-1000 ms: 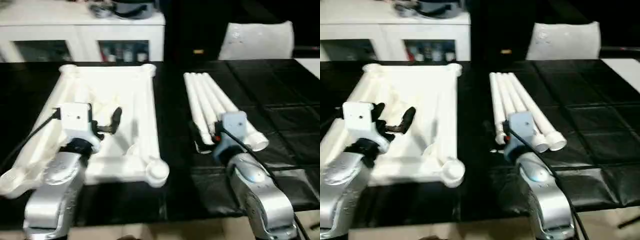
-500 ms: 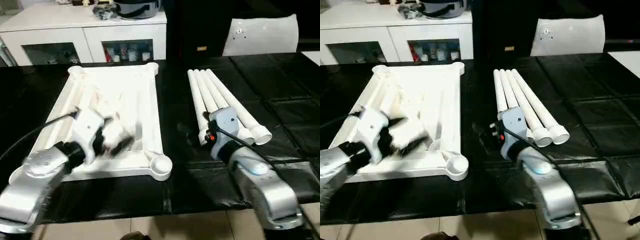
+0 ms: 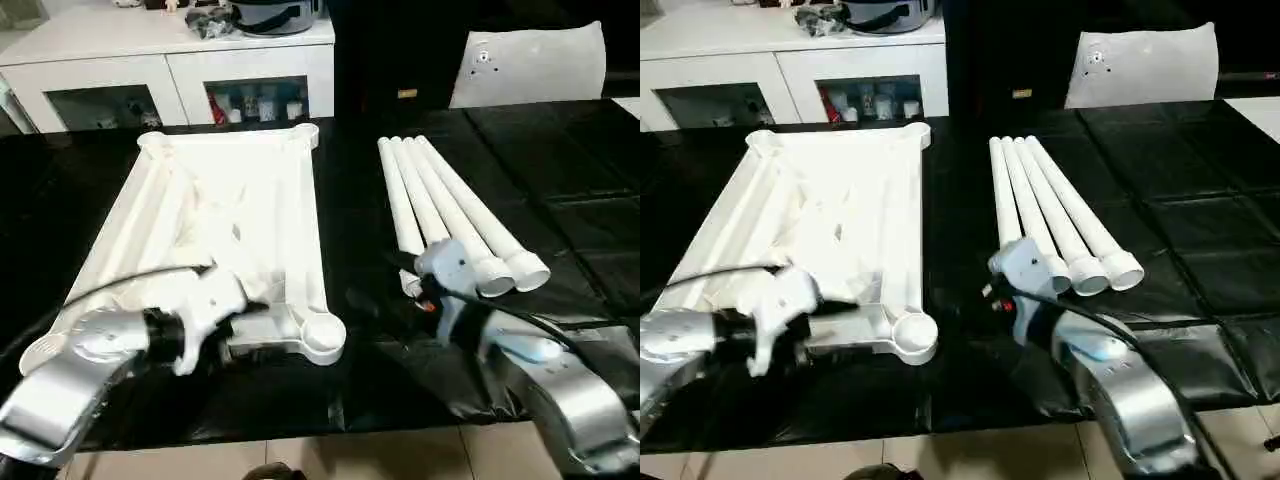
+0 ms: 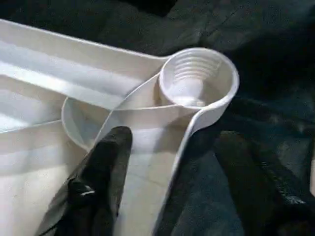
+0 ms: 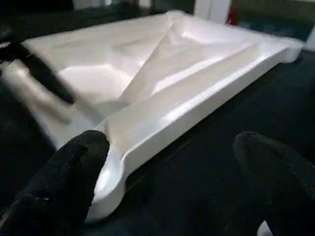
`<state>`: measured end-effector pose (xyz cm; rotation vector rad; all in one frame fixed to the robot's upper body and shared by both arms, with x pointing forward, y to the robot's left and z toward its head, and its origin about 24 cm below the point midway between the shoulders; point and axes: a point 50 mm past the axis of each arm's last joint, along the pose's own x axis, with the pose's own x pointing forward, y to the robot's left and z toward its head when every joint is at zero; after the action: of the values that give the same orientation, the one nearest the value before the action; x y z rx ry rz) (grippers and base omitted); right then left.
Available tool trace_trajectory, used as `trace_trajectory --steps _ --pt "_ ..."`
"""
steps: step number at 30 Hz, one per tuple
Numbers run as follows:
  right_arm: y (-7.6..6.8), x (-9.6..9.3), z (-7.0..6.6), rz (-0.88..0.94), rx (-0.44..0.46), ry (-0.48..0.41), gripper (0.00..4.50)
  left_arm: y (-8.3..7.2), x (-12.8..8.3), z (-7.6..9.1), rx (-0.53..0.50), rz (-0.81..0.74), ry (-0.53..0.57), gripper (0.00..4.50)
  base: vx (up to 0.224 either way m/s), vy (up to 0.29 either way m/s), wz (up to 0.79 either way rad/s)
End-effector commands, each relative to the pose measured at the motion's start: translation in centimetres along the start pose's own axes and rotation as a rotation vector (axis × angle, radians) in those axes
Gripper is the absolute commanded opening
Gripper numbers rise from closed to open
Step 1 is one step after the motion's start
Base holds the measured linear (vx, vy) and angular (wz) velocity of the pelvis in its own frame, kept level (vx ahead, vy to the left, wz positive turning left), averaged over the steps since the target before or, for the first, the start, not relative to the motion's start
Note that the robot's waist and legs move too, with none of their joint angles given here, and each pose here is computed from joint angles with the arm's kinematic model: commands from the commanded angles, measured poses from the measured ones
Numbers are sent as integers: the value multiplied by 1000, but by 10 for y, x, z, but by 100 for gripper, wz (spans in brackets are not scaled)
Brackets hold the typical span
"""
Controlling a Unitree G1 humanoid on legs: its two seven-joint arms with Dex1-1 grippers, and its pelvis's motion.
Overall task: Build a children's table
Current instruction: Move to table, then move table base
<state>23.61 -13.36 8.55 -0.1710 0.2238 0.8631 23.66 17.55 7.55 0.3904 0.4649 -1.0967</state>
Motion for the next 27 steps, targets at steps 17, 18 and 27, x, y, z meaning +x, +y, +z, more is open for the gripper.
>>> trace_trajectory --steps 17,18,27 --pt "18 -11 -5 104 -23 73 450 7 15 -14 81 -66 51 162 0 0 0" --pt "18 -12 -5 106 -21 74 450 7 15 -15 82 -70 53 155 0 0 0" --pt "22 -13 -7 143 -19 93 450 12 18 -19 94 -82 66 89 0 0 0"
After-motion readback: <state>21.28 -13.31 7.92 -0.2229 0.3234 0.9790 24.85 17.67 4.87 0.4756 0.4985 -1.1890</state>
